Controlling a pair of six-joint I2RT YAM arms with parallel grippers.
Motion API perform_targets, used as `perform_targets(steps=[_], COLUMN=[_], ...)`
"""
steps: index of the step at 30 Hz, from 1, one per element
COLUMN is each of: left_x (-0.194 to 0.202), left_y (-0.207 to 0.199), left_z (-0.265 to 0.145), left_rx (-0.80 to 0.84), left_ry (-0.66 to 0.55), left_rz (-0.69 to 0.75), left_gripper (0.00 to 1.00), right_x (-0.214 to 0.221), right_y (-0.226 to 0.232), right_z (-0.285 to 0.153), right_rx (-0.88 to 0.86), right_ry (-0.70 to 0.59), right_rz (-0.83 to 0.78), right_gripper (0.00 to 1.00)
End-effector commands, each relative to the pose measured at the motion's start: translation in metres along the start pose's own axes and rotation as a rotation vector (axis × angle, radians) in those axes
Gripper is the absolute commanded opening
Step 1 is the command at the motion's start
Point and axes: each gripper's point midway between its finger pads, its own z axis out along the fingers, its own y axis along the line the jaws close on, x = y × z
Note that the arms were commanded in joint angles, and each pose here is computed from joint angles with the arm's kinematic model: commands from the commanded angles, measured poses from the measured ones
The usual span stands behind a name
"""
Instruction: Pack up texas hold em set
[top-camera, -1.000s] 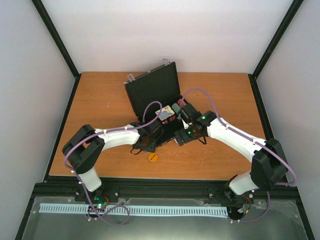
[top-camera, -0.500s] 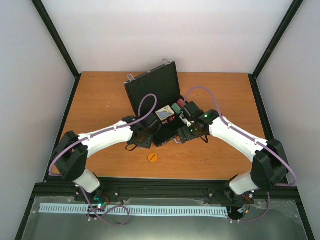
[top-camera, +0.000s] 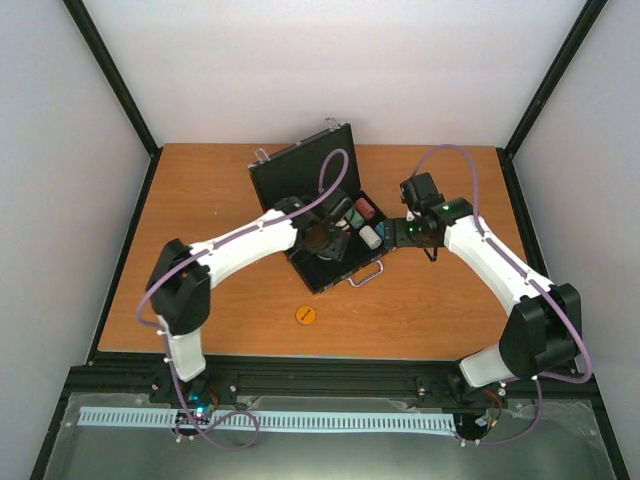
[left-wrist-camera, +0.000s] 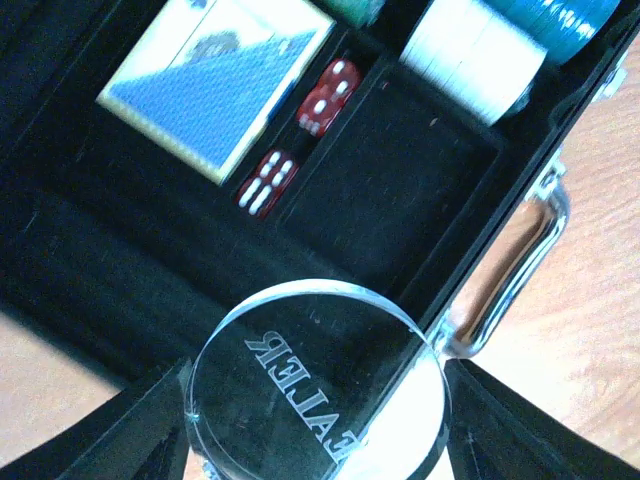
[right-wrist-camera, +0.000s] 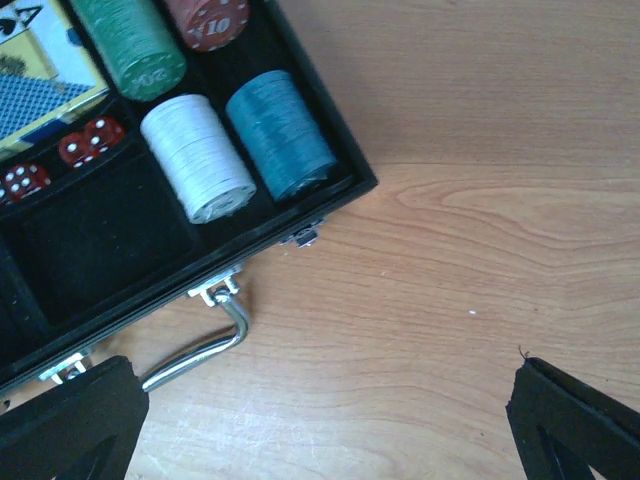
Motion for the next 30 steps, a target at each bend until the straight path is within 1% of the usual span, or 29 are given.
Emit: perform_targets(steps=[1,4,8,16,24,28,30], left_x=[-0.040,-0.054,-0.060,-0.052,-0.045,-0.029,-0.021], left_y=[-0.028,-0.042,-0.053,-0.053,-0.049,-0.050,-0.048], left_z=[0.013,0.029,0.053,0.087,0.100,0.101,0.101], left_rx=[0.042,0.061,0.074,0.057,0.066,0.088,0.094], left_ry=[-0.049,-0.040,-0.011,0.044,0.087,0.131,0.148], left_rz=[0.094,0.109,0.122,0.142,0.138,0.134,0.137], left_gripper=[0.67,0.67,0.67,0.67,0.67,0.68,0.70], right_x=[-0.012,-0.014,-0.013,-0.001,0.012,0.012,0.012], right_y=[-0.010,-0.017,-0.024,-0.039,-0.038,-0.037,-0.037], right_z=[0.000,0.002,0.007,0.016,0.026,0.028,0.030], right_rx=[-0.013,-0.002,0.007,-0.006,-0.021,-0.025,-0.028], right_ry=[-0.018,-0.019,-0.006,0.029,0.064,0.068,0.072], right_rz=[0.068,0.072,0.076,0.109,0.105,0.106,0.107], right_gripper=[1.00,1.00,1.00,1.00,1.00,1.00,1.00])
